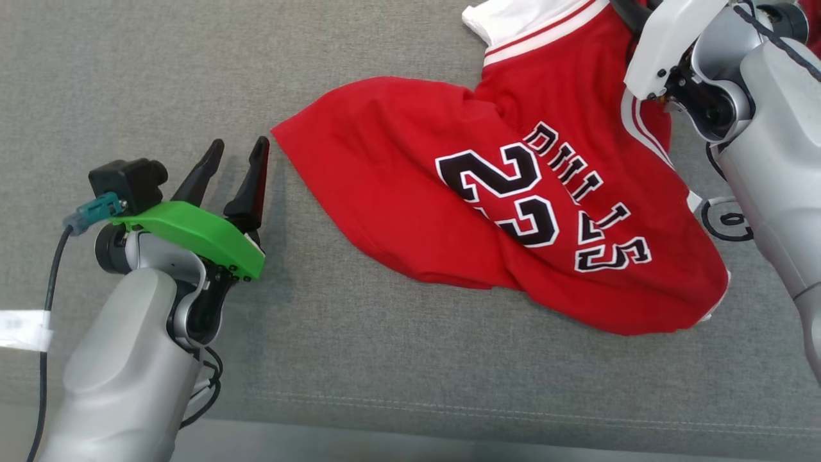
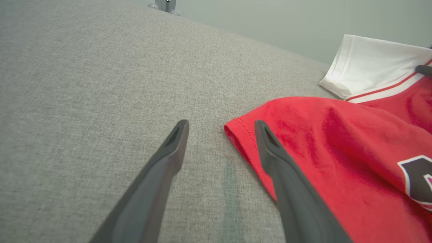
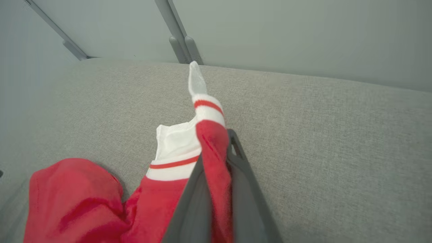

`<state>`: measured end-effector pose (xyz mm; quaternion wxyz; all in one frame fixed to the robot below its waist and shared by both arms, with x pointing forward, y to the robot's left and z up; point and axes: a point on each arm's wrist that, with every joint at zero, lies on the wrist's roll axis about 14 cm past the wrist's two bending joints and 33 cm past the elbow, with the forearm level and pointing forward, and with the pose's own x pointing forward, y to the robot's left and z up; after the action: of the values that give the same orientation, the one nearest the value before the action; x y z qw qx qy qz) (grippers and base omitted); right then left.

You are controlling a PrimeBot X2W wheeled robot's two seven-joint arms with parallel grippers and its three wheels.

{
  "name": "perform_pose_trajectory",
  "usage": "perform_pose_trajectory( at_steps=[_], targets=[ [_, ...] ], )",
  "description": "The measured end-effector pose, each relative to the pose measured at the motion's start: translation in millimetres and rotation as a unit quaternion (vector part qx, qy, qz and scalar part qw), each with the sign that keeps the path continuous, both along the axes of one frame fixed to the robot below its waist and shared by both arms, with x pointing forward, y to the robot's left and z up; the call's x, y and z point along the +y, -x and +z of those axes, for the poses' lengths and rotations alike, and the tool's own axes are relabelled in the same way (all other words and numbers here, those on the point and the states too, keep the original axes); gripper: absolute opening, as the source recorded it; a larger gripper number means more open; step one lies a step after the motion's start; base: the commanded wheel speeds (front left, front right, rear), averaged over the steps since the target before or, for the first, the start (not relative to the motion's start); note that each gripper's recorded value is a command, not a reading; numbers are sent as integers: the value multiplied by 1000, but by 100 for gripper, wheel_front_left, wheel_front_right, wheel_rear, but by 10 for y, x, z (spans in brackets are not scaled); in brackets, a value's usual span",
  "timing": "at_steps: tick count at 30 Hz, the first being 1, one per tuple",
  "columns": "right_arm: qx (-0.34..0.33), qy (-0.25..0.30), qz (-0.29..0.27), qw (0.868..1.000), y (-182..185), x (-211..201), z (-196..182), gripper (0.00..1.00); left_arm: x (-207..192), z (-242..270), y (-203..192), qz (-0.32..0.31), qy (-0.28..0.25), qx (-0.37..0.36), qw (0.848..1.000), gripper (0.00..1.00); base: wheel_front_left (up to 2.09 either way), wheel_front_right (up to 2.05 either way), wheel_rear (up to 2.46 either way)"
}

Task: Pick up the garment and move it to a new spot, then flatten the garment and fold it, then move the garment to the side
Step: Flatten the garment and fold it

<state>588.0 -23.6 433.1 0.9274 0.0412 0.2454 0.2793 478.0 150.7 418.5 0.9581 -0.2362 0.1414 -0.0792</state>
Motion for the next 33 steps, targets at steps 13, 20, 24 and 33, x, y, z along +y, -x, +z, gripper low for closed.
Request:
perform_pose_trajectory(
  at_steps=[13, 20, 24, 33],
  targets=[
    [-5, 2, -39, 999, 129, -399, 6, 0, -444, -328, -134, -76, 4, 77, 994, 100, 0, 0, 0],
    [-8, 8, -49, 999, 194, -518, -28, 0, -568, -310, -183, -86, 10, 80, 993, 0, 0, 0, 0],
    [-22, 1, -59, 998, 222, -581, 16, 0, -548, -214, -195, -81, 11, 62, 995, 0, 0, 0, 0],
    [-148, -48, -94, 983, 129, -743, 701, 0, -115, 792, -558, -44, -29, -95, 994, 0, 0, 0, 0]
  ],
)
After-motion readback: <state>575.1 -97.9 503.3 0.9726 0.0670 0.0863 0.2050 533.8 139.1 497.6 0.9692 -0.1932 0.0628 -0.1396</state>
